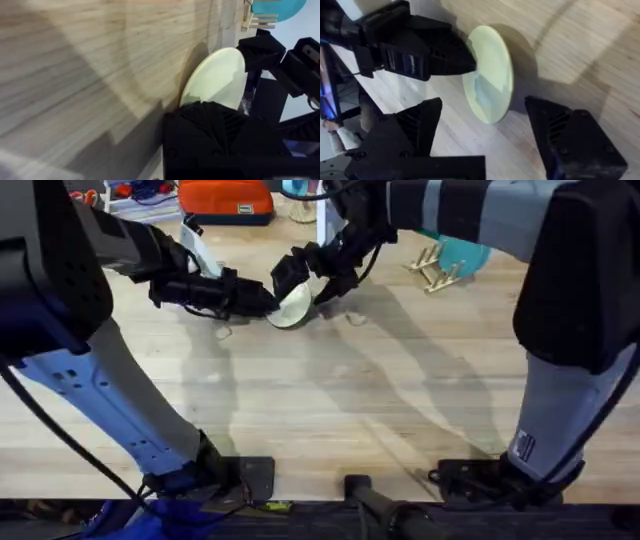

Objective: Pick up the plates from the table one by one and place each into a slot on the dish rack.

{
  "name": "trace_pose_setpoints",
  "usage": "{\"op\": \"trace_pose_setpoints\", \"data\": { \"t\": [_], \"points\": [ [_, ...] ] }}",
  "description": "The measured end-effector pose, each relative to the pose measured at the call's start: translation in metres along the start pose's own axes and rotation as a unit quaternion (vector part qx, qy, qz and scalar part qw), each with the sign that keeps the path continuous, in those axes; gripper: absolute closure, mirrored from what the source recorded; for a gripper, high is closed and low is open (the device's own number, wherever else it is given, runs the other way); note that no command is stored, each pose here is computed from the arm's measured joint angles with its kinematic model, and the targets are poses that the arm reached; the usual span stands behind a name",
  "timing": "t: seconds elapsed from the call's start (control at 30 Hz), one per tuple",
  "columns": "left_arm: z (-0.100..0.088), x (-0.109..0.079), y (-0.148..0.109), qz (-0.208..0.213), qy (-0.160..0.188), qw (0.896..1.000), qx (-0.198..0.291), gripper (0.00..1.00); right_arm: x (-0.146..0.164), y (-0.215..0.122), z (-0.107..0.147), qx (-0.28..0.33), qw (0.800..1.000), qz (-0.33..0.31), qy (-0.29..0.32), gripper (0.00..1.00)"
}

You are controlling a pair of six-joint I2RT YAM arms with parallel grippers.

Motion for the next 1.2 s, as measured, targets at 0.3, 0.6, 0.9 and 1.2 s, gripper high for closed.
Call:
{"op": "trace_pose_setpoints", "data": {
  "t": [0.3, 0.6, 0.9, 1.2],
  "points": [
    [0.000, 0.000, 0.000, 0.000, 0.000, 1.000, 0.000, 0.960, 0.004, 0.001, -0.003, -0.007, 1.000, -0.005, -0.003, 0.007],
    [0.000, 0.000, 0.000, 0.000, 0.000, 1.000, 0.000, 0.961, 0.009, 0.001, -0.012, -0.026, 1.000, -0.016, -0.007, 0.007],
    [0.000, 0.000, 0.000, 0.000, 0.000, 1.000, 0.000, 0.961, -0.001, 0.015, -0.014, -0.017, 0.999, -0.013, 0.030, 0.007],
    [0.000, 0.000, 0.000, 0.000, 0.000, 1.000, 0.000, 0.961, -0.003, 0.015, -0.017, -0.020, 0.998, -0.014, 0.049, 0.142]
  ]
}}
Point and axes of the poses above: each hand's point on the last joint's axis, 136 mm out from that joint toward the fingers, its own y axis out along the fingers, its own x axis along the line the jaws close on, z = x × y, the point moved 2 cm from there along -y, back along the fingers, and after that the axes turned 15 degrees about y, right-handed, at the moved point
